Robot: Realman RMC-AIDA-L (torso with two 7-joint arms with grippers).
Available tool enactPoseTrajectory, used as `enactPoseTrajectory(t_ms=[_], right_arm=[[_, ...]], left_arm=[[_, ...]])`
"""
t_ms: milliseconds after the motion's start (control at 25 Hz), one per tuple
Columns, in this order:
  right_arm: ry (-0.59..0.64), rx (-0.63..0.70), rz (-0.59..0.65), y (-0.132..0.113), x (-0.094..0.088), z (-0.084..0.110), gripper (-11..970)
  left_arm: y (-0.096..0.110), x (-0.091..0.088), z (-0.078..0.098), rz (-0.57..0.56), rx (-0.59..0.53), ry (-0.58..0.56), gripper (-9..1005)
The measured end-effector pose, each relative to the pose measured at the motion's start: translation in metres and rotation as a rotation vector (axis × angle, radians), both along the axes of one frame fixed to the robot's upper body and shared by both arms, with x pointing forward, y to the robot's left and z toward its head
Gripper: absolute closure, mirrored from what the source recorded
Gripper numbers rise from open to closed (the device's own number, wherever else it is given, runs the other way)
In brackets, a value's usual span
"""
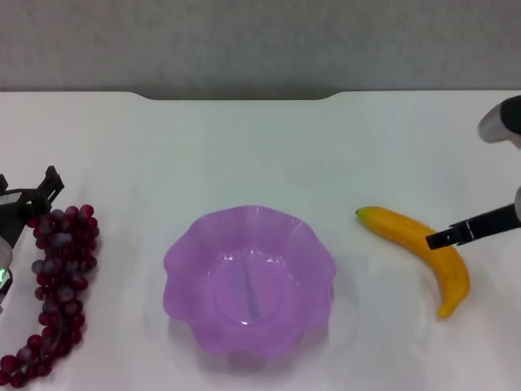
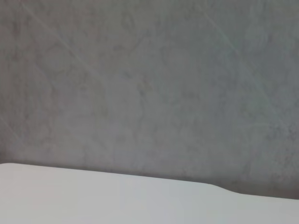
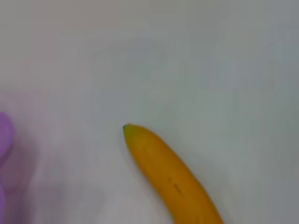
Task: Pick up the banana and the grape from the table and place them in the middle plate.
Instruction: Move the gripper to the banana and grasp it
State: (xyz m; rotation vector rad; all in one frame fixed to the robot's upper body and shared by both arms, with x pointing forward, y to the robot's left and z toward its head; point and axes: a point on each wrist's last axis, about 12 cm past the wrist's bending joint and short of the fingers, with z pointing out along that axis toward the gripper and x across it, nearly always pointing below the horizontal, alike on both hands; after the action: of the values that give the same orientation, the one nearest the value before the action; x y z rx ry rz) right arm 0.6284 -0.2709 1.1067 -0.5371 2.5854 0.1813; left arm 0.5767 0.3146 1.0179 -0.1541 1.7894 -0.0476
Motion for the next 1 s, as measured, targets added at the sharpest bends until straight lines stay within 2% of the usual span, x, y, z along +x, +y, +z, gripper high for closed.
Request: enactPoseTrajectory(t_ms=[520,800,1000], right_arm=[[0.036,-0.043,-0.006,-0.005,0.001,-0.007,80],[0.053,-0.059,0.0,-0.005,-0.001,-0.022,89],[0.039,-0.058,0.01,-0.002,0.0,-0.025,106]], left_arm=[[-0.001,0.001,0.001,-0.003,-0.001,-0.002,117],[-0.002,0.001,0.0,-0.002,-0.003,-0.002,117],[-0.001,0.0,0.0,-0.002,-0.004,-0.001,117]])
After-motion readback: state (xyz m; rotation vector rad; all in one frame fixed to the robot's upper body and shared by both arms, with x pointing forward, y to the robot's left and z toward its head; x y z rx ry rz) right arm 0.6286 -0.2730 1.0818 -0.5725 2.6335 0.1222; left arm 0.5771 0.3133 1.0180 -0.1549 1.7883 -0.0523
